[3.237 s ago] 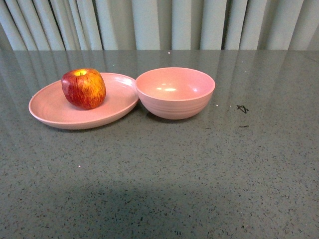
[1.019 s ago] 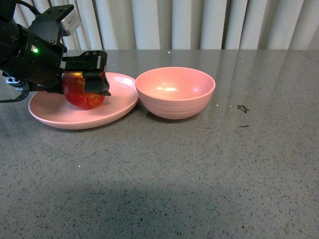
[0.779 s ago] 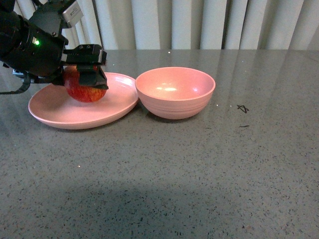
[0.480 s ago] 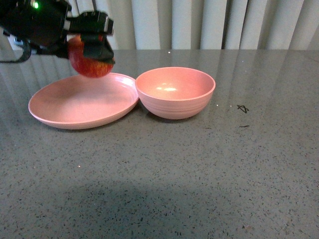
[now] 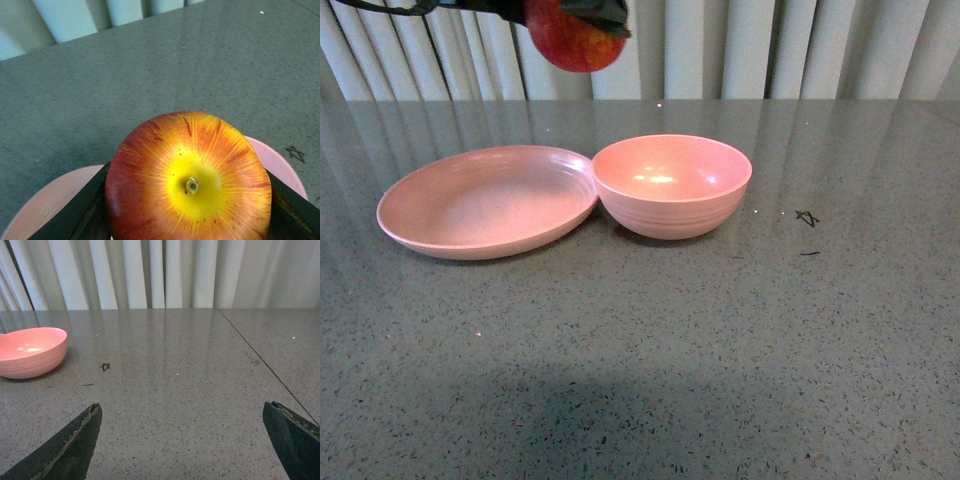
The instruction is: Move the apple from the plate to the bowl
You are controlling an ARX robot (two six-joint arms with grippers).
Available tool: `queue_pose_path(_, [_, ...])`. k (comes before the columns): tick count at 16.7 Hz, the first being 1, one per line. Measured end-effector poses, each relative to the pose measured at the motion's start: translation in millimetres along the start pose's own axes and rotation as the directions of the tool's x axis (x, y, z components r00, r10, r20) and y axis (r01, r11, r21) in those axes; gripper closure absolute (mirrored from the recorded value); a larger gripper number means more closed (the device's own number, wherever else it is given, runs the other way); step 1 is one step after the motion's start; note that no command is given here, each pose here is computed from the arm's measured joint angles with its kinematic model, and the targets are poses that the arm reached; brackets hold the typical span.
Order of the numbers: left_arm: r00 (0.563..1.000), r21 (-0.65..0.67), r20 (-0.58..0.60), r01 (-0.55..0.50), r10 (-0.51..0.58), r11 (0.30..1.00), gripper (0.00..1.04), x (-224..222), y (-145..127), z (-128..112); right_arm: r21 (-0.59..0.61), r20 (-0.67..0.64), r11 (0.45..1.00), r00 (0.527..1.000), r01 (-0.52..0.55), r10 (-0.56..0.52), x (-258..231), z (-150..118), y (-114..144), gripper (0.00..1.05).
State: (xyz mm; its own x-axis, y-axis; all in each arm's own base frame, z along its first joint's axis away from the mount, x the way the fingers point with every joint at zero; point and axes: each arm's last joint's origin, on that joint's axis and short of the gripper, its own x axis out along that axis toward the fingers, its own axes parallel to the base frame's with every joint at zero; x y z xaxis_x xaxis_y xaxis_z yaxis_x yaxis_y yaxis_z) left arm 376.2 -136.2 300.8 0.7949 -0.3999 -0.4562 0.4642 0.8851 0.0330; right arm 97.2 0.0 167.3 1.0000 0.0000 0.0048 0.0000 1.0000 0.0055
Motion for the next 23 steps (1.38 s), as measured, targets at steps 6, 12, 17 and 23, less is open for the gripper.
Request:
queue_pose_path(6, [0.995,0.042,-0.038,0.095,-0.094,0.995,0.35,21.4,-40.8,-3.0,0.0,0.0,1.0,1.0,0.0,0.0,0.0,0.0,0.0,0.07])
queue_pose_path(12, [0.985,0.053,-0.115,0.136,-0.129,0.989,0.35,45.3,-59.1,-20.7,0.0,0.0,1.0,1.0,0.0,0.0,0.0,0.0,0.0,0.07])
queue_pose_path(17, [0.982,0.031,-0.16,0.104,-0.098,0.994,0.35,64.2,-44.7,-35.4,0.0,0.0,1.0,1.0,0.0,0.0,0.0,0.0,0.0,0.07])
queue_pose_path(23, [0.976,0.016,-0.188,0.111,-0.106,0.994,0.35,76.2,-44.6,-45.4,0.0,0.0,1.0,1.0,0.0,0.0,0.0,0.0,0.0,0.07])
